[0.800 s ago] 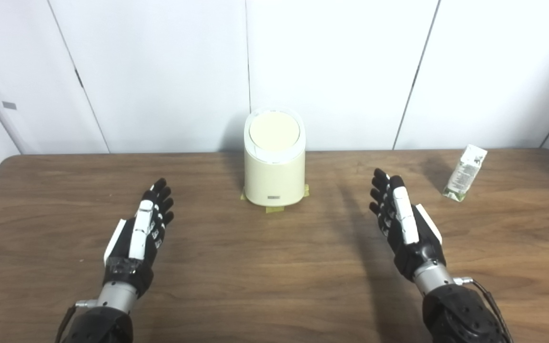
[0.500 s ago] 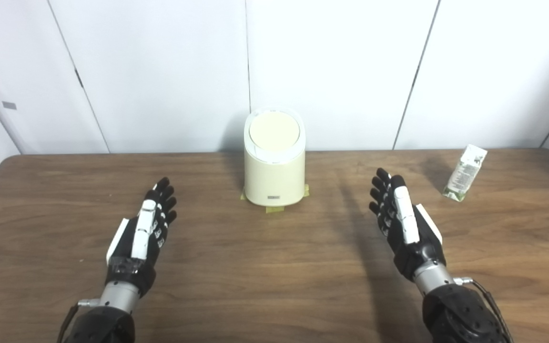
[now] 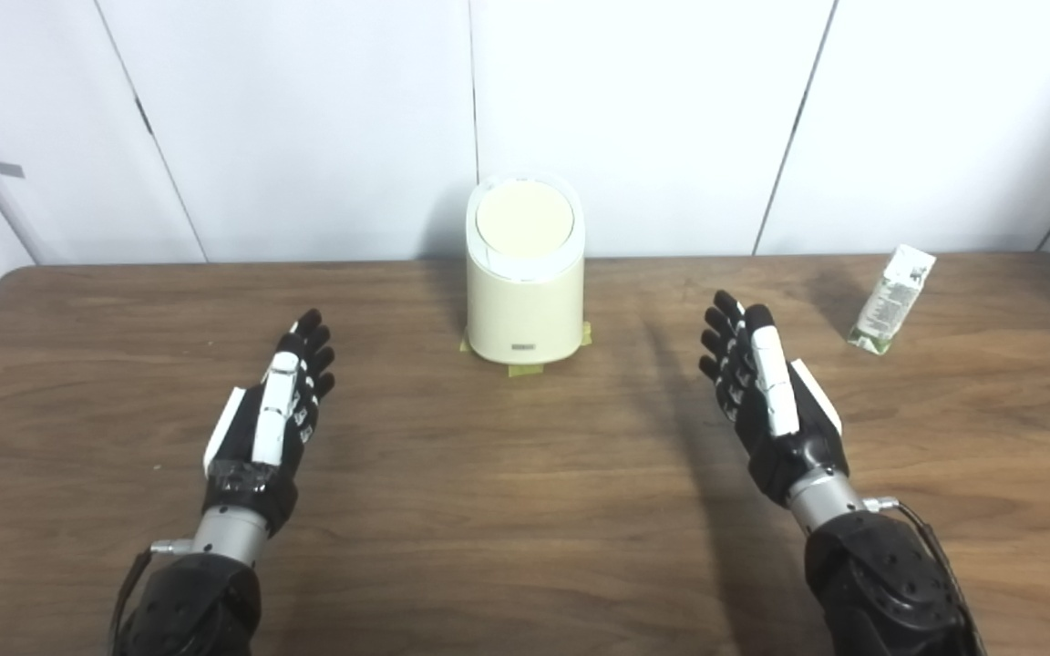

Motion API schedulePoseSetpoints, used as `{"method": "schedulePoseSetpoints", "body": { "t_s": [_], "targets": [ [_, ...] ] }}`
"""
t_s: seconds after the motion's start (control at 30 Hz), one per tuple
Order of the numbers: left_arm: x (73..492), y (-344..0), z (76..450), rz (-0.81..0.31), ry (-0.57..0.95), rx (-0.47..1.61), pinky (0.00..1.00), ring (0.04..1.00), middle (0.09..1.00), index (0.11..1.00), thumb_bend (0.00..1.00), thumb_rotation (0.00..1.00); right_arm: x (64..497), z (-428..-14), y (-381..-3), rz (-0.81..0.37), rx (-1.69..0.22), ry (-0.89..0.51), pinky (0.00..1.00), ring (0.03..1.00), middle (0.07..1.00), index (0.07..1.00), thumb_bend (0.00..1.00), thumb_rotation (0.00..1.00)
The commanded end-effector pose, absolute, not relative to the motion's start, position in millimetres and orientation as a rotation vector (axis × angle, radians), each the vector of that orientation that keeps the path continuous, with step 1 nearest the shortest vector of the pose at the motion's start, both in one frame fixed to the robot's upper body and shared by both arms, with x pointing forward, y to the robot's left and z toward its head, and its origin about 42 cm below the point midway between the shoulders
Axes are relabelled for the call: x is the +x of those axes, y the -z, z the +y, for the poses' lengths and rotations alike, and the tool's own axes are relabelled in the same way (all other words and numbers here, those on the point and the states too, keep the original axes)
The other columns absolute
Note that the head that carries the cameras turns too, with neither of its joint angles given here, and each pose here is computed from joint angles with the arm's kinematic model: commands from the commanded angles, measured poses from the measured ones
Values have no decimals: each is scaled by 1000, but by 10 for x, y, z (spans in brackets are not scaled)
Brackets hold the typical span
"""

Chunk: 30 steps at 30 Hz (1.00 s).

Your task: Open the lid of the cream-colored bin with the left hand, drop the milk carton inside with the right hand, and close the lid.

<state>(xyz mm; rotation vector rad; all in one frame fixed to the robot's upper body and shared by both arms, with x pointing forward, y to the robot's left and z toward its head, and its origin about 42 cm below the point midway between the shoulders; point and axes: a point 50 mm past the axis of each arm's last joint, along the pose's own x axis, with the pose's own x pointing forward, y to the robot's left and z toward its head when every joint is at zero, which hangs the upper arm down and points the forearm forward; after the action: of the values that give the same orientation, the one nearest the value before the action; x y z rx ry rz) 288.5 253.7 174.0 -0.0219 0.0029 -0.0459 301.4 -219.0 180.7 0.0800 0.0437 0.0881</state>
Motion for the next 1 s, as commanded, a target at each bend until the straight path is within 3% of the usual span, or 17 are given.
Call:
{"method": "schedulePoseSetpoints", "body": {
  "t_s": [0.0, 0.2, 0.23, 0.3, 0.43, 0.57, 0.73, 0.97],
  "targets": [
    [2932, -1957, 2506, -79, 61, 36, 1000, 1000, 1000, 1000, 532, 860, 3049, -2176, -2006, -33, 87, -111, 1000, 1000, 1000, 1000, 658, 1000],
    [3036, -2121, 2390, -80, 37, 62, 982, 974, 962, 985, 672, 451, 3001, -2242, -1963, -20, 98, -112, 1000, 1000, 1000, 1000, 654, 1000],
    [3095, -2186, 2372, -90, 39, 67, 973, 957, 946, 971, 731, 363, 2995, -2251, -1958, -17, 101, -113, 1000, 1000, 1000, 1000, 653, 1000],
    [3245, -2336, 2349, -126, 50, 102, 965, 943, 935, 962, 788, 293, 2990, -2264, -1946, -13, 105, -118, 1000, 1000, 1000, 1000, 647, 1000],
    [3637, -2742, 2272, -222, 101, 183, 896, 926, 945, 967, 867, 228, 2969, -2280, -1913, -6, 105, -123, 1000, 1000, 1000, 1000, 643, 1000],
    [3966, -3092, 2199, -280, 135, 317, 905, 923, 950, 978, 879, 262, 2961, -2281, -1894, -1, 97, -119, 1000, 1000, 1000, 1000, 637, 1000],
    [4345, -3367, 2072, -277, 138, 467, 854, 906, 930, 961, 894, 248, 2974, -2265, -1891, 3, 78, -112, 1000, 1000, 1000, 1000, 634, 1000],
    [4715, -3685, 1857, -221, 274, 669, 872, 928, 944, 962, 843, 120, 2965, -2230, -1893, 11, 61, -115, 1000, 1000, 1000, 1000, 639, 1000]
  ]
}}
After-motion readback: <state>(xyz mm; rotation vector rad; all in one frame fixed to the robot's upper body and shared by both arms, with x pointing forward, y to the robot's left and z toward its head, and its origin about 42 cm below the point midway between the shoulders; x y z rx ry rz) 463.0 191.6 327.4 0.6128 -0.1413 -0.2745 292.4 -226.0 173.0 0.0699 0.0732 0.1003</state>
